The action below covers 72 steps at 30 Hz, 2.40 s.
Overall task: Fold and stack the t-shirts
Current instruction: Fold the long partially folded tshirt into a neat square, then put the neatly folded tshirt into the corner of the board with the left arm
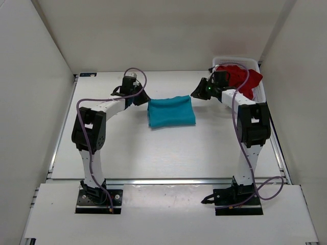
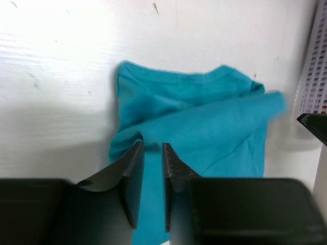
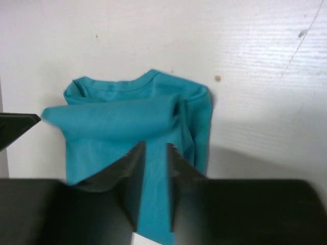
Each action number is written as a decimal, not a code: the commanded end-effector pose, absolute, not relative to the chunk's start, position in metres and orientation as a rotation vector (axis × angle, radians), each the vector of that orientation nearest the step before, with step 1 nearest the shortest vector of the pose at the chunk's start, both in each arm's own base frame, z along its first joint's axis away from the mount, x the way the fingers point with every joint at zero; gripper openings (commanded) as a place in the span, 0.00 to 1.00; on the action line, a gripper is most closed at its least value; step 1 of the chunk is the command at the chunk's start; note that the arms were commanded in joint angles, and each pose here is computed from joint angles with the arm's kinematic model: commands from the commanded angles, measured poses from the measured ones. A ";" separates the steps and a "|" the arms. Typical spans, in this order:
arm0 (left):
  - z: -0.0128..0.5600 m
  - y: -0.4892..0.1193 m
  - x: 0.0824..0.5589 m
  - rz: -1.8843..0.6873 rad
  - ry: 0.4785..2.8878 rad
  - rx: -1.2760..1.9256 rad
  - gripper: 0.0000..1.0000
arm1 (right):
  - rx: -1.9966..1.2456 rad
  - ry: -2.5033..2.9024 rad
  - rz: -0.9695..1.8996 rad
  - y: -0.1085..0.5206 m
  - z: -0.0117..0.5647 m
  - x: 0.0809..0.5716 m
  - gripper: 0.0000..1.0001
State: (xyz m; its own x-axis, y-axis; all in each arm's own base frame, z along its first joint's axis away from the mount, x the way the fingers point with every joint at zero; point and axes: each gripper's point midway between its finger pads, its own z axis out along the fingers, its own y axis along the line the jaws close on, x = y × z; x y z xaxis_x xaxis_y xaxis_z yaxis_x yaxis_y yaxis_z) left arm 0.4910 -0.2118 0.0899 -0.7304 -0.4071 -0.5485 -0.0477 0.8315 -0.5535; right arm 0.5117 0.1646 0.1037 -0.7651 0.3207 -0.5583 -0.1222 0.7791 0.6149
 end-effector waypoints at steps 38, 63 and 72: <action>0.074 -0.206 0.374 -0.825 2.226 -0.300 0.99 | 0.003 2.240 0.996 0.199 0.095 0.402 0.26; 0.039 -0.233 0.459 -0.813 2.302 -0.332 0.00 | -0.150 2.169 1.053 0.225 0.121 0.327 0.33; 0.102 -0.065 0.550 -0.630 2.099 -0.616 0.00 | -0.159 2.161 1.053 0.217 0.118 0.307 0.33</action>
